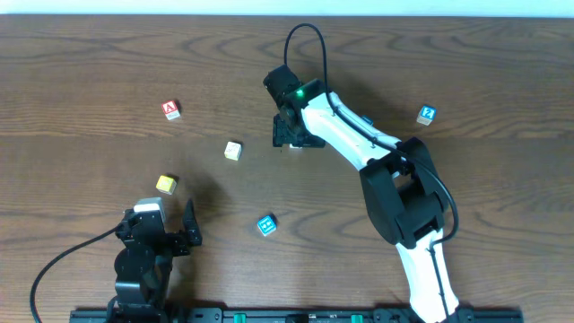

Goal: Spell out Ai2
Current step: 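Carry the red 'I' block forward and lower it onto the table, then open the right gripper, lift, and move toward the blue '2' block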

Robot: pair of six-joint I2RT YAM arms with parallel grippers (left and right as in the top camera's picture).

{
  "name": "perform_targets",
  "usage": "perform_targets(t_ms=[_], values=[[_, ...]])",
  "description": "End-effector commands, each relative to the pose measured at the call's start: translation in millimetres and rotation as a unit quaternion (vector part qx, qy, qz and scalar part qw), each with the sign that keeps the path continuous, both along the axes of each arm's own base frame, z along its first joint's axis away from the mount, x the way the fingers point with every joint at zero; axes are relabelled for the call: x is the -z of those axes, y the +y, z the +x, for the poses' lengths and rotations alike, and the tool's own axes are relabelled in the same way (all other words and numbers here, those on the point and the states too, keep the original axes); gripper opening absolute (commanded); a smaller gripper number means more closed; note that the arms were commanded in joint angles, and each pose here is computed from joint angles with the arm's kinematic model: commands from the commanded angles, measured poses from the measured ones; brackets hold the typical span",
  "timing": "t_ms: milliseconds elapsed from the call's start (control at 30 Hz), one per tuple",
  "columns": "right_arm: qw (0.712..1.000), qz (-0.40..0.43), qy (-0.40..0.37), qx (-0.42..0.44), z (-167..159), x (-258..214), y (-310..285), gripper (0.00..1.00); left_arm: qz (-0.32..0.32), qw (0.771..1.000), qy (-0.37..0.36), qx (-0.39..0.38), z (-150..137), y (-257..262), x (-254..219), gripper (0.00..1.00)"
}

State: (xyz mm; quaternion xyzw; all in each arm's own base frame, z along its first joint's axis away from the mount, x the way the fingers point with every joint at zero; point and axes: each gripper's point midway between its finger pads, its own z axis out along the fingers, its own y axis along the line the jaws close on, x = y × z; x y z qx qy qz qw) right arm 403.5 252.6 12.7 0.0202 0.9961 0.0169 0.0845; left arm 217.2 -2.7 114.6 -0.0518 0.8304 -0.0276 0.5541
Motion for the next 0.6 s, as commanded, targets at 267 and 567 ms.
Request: perform_targets(t_ms=[267,567], values=[[0.996,-0.022,-0.084,0.000,38.8,-112.7,-2.7,0.77,0.006,1.000,0.008,-0.004,-0.4,2.2,8.5,0.95],[0.996,-0.036,-0.082,-0.010,38.2,-163.3,-36.8,0.81,0.006,1.000,0.008,-0.004,-0.4,2.2,8.5,0.95]])
